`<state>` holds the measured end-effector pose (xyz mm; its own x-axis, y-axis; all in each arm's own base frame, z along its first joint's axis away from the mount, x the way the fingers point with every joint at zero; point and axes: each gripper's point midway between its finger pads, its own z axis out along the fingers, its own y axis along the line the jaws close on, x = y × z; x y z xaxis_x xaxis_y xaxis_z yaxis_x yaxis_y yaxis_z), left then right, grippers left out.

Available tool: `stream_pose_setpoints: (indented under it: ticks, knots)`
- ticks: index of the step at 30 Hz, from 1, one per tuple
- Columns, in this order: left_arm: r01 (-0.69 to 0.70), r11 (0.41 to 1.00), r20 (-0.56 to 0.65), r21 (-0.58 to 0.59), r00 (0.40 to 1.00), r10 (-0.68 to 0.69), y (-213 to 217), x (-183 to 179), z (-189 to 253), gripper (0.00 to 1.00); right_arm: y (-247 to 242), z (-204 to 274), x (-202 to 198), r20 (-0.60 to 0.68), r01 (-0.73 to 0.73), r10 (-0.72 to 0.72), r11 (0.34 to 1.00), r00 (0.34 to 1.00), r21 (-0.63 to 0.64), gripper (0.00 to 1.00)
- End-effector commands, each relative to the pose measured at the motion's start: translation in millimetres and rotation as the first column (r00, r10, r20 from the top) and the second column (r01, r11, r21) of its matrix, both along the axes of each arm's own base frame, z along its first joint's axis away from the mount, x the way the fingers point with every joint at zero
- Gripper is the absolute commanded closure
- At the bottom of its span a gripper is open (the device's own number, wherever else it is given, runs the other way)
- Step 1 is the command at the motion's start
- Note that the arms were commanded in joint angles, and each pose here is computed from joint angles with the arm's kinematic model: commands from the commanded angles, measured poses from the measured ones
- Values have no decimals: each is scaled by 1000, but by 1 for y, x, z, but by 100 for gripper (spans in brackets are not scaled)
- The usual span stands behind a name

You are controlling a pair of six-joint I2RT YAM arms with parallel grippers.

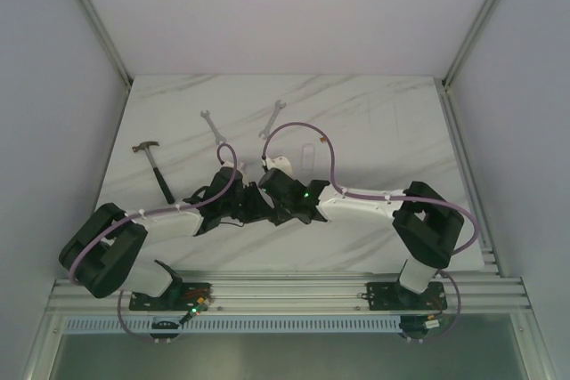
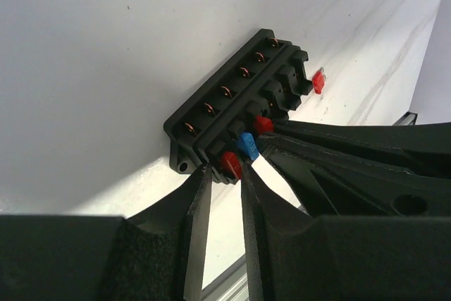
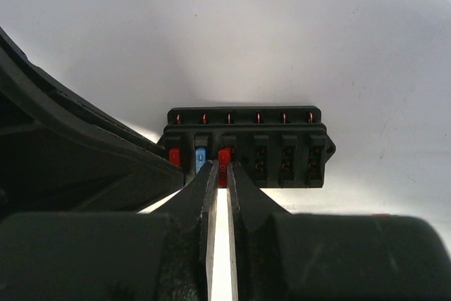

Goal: Snap on the fuse box
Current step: Install the fuse at the fuse box base.

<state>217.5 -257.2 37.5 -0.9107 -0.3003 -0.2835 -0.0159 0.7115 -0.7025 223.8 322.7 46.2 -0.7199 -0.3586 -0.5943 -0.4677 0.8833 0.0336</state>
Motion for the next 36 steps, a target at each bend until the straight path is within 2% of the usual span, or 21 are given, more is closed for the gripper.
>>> stream_pose_setpoints:
  ticks: [1, 6, 15, 25, 36]
  knots:
    - [-35, 991, -76, 132, 996, 45, 27, -13, -39, 68, -49, -62, -36, -173, -41, -1, 971, 985, -235, 100]
    - [-39, 989, -85, 142, 995, 52, 30, -14, -42, 69, -69, -60, -32, -151, -11, -35, 956, 988, -294, 100]
    - [-36, 987, -104, 158, 993, 53, 32, -17, -48, 69, -47, -29, -20, -126, -31, 6, 979, 992, -203, 100]
    - [-35, 985, -105, 168, 993, 54, 34, -16, -49, 69, -44, -12, -9, -97, -12, -5, 984, 995, -179, 100]
    - [-32, 985, -105, 169, 993, 51, 33, -16, -49, 69, -46, -34, -19, -166, -35, -1, 977, 986, -208, 100]
